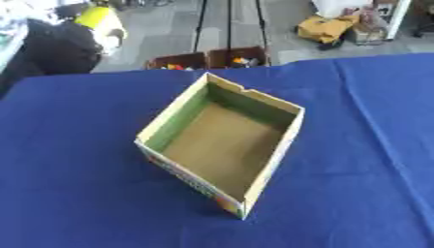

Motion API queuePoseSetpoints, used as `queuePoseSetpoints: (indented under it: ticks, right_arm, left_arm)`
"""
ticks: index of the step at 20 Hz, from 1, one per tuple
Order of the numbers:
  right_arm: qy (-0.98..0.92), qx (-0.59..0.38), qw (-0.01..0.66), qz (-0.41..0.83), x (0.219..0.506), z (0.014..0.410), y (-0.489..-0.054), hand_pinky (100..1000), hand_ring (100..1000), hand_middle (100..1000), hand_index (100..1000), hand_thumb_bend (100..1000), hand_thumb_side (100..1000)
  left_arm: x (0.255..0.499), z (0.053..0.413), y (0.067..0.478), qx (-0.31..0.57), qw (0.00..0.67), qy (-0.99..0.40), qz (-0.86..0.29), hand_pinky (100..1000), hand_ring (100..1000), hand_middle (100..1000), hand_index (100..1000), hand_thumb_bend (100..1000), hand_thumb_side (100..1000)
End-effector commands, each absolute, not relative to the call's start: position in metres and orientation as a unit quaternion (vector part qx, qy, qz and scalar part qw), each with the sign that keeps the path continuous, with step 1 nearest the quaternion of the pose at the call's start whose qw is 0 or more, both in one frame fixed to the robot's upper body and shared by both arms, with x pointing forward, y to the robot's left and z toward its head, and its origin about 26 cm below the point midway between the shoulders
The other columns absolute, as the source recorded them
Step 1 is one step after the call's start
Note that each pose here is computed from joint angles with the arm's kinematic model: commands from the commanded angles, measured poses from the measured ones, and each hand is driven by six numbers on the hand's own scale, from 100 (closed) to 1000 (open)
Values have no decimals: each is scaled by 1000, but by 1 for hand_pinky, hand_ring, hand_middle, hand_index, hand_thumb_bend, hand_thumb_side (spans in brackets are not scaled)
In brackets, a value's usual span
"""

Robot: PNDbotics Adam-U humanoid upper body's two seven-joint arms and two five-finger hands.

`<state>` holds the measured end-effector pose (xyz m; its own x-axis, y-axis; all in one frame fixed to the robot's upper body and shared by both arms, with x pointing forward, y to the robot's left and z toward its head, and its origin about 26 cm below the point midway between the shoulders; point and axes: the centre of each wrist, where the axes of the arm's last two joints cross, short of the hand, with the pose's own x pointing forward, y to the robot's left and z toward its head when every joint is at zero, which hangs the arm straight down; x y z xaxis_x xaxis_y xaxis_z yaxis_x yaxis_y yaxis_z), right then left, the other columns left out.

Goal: Pick up objects on the table and place them in the box.

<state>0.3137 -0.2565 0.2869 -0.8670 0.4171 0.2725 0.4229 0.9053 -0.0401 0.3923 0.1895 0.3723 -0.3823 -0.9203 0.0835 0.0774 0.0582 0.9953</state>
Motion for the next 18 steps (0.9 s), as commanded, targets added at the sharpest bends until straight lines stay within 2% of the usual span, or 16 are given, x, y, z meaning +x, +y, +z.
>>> queuePoseSetpoints:
  ticks: [1, 12, 18]
  right_arm:
    - [-971, -205, 123, -11, 310, 295, -253, 767, 736, 621, 760, 100, 428]
    - [-976, -187, 111, -23, 311, 301, -245, 767, 737, 623, 759, 100, 416]
    - [-978, -176, 106, -30, 311, 303, -240, 767, 737, 623, 760, 100, 413]
  left_arm:
    - [386, 382, 169, 344, 402, -602, -598, 354, 506, 644, 921, 100, 363]
    - [395, 358, 110, 283, 386, -622, -620, 342, 495, 615, 923, 100, 361]
    - [409, 326, 82, 316, 385, -614, -612, 352, 507, 626, 913, 100, 359]
